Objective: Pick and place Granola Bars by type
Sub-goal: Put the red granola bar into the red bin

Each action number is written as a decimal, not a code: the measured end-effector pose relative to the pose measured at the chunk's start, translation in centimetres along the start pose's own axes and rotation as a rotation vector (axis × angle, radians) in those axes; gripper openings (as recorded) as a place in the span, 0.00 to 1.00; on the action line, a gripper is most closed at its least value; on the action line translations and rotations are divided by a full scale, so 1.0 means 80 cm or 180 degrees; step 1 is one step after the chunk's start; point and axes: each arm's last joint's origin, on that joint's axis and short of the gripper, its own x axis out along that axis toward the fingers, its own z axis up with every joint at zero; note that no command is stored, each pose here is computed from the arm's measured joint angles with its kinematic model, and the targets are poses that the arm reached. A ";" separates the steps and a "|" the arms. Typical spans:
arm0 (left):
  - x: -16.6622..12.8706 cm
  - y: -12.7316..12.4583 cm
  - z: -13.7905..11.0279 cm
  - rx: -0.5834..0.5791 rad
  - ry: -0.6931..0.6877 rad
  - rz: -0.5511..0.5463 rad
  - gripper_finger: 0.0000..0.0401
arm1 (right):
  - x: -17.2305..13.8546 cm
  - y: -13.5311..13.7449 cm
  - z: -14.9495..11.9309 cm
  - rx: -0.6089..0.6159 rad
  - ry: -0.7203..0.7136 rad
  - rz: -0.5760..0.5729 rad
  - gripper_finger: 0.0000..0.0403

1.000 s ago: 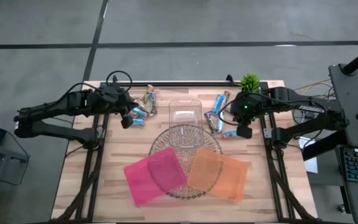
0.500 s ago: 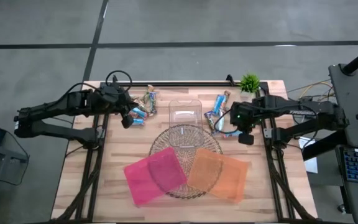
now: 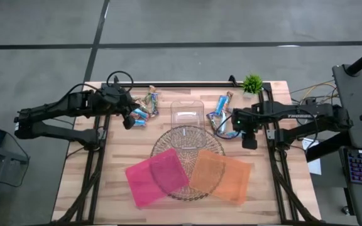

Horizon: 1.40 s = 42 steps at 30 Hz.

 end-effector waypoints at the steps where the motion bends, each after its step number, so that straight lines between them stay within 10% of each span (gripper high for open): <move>1: 0.000 0.000 0.000 -0.0012 -0.0001 0.0000 0.00 | 0.000 0.000 0.000 -0.0005 -0.0009 -0.0029 0.40; 14: 0.000 0.000 0.000 -0.0017 0.0004 -0.0035 0.00 | 0.048 -0.008 -0.006 -0.0229 -0.0102 -0.0092 0.62; 42: 0.000 0.000 0.000 0.0004 0.0005 -0.0035 0.00 | 0.081 -0.030 0.042 0.0217 -0.0127 0.0102 0.60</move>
